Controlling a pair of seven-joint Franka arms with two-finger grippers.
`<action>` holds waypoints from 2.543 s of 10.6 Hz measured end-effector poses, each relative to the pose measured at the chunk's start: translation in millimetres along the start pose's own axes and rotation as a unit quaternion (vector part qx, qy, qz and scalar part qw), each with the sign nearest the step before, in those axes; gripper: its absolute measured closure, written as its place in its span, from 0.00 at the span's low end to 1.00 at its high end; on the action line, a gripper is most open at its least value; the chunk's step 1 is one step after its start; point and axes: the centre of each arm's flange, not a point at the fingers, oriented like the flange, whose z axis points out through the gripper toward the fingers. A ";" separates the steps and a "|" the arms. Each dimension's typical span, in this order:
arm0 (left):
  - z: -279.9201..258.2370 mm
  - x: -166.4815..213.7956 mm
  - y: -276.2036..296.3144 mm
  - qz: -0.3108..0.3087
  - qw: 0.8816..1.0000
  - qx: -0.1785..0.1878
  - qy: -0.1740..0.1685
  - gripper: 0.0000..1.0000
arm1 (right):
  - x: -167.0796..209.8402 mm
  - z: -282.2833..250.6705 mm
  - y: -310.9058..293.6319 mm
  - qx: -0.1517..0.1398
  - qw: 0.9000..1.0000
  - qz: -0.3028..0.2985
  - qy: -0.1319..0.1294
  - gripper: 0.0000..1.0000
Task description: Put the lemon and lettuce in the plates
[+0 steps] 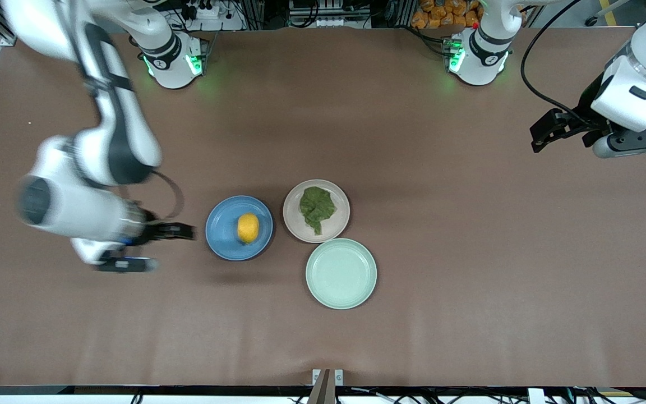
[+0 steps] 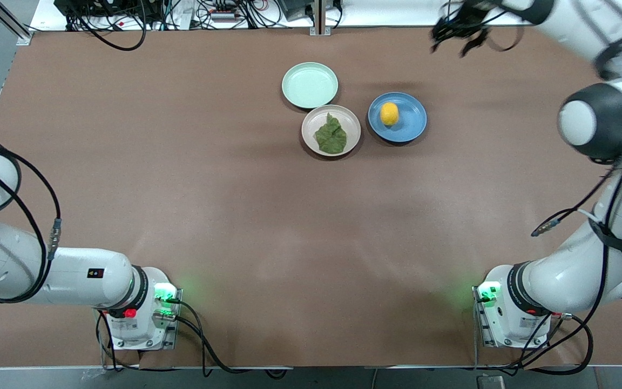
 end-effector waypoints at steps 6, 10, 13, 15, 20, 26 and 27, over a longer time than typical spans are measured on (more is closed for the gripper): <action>-8.2 -7.4 -2.4 0.031 1.000 0.002 0.000 0.00 | -74.6 -192.6 80.1 -0.058 0.996 -0.001 0.068 0.00; -6.5 -4.8 -14.1 0.038 0.999 0.003 -0.002 0.00 | -112.1 -234.8 68.3 -0.052 0.996 -0.005 0.074 0.00; -7.7 -3.2 -22.0 0.032 0.999 0.003 -0.001 0.00 | -116.2 -231.8 72.5 -0.055 0.997 0.000 0.056 0.00; -10.6 -4.1 -24.7 0.030 1.000 0.003 0.002 0.00 | -119.0 -228.8 73.8 -0.059 0.997 0.001 0.041 0.00; -12.1 0.5 -48.7 0.037 0.999 0.001 0.002 0.00 | -120.0 -228.0 76.7 -0.070 0.997 0.003 0.036 0.00; -10.9 0.4 -48.5 0.040 0.999 0.001 0.001 0.00 | -122.2 -226.4 80.1 -0.074 0.997 0.007 0.026 0.00; -11.0 0.3 -48.5 0.040 0.999 0.001 0.001 0.00 | -122.4 -226.4 81.6 -0.074 0.997 0.008 0.025 0.00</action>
